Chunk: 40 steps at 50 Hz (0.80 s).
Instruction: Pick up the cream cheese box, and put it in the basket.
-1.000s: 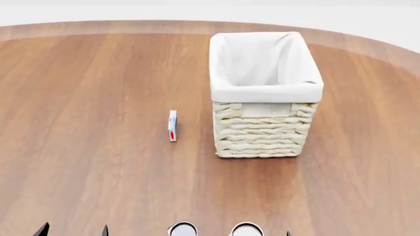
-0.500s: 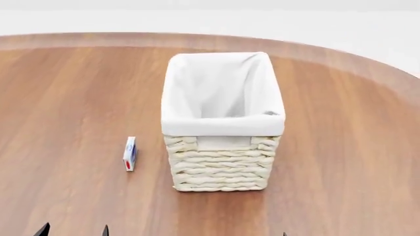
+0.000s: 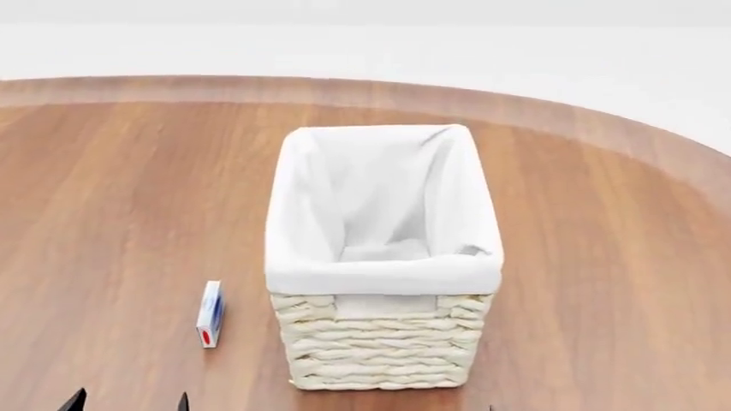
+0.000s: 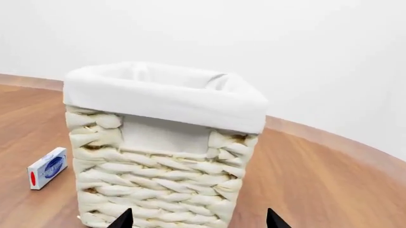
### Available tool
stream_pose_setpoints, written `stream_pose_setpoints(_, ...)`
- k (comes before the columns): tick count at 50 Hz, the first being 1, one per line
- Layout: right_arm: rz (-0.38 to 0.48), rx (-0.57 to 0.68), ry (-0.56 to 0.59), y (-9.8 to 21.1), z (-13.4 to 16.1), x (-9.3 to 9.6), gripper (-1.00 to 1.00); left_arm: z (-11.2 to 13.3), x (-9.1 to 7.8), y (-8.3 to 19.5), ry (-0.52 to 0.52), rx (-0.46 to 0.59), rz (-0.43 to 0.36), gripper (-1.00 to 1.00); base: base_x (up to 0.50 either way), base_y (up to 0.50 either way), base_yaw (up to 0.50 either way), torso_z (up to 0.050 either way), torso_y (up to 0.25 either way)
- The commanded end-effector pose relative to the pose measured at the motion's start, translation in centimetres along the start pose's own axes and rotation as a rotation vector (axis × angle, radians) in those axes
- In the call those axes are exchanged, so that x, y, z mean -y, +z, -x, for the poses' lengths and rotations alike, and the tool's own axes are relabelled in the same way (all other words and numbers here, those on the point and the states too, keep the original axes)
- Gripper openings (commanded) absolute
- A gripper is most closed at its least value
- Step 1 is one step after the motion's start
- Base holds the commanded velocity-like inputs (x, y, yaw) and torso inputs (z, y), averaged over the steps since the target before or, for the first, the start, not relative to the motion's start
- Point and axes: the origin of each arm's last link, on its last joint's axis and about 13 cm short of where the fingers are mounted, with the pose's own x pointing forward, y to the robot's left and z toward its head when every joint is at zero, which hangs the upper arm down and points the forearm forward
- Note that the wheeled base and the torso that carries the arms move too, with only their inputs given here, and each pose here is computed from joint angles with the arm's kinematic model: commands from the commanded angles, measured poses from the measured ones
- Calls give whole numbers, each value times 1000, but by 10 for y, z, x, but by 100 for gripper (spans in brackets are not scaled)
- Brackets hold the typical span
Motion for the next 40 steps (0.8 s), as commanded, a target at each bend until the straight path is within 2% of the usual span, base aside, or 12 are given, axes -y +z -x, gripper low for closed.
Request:
stream_pose_setpoints(1, -6, -4, -1, 0, -1, 0, 100, 0, 0, 0, 0, 1, -2, 100, 191, 0, 0, 0, 0)
stream_pose_setpoints(25, -6, -6, 3, -1, -2, 0, 100, 1, 1, 0, -1, 1, -5, 100, 117, 0, 0, 0, 0)
stream_pose_setpoints(26, -39, 15, 1, 1, -1, 1, 100, 1, 1, 0, -2, 0, -5, 100, 98, 0, 0, 0, 0)
stream_pose_setpoints(35, -38, -24, -2, 0, -3, 1, 100, -1, 0, 0, 2, -2, -3, 100, 9, 0, 0, 0, 0)
stream_pose_setpoints(39, -37, -22, -4, 0, -3, 1, 100, -2, -2, -1, -7, -16, 12, 100, 0, 0, 0, 0, 0)
stream_pose_setpoints(40, -36, -24, -3, 0, -3, 1, 100, -3, -2, -1, -39, -33, 27, 100, 0, 0, 0, 0, 0)
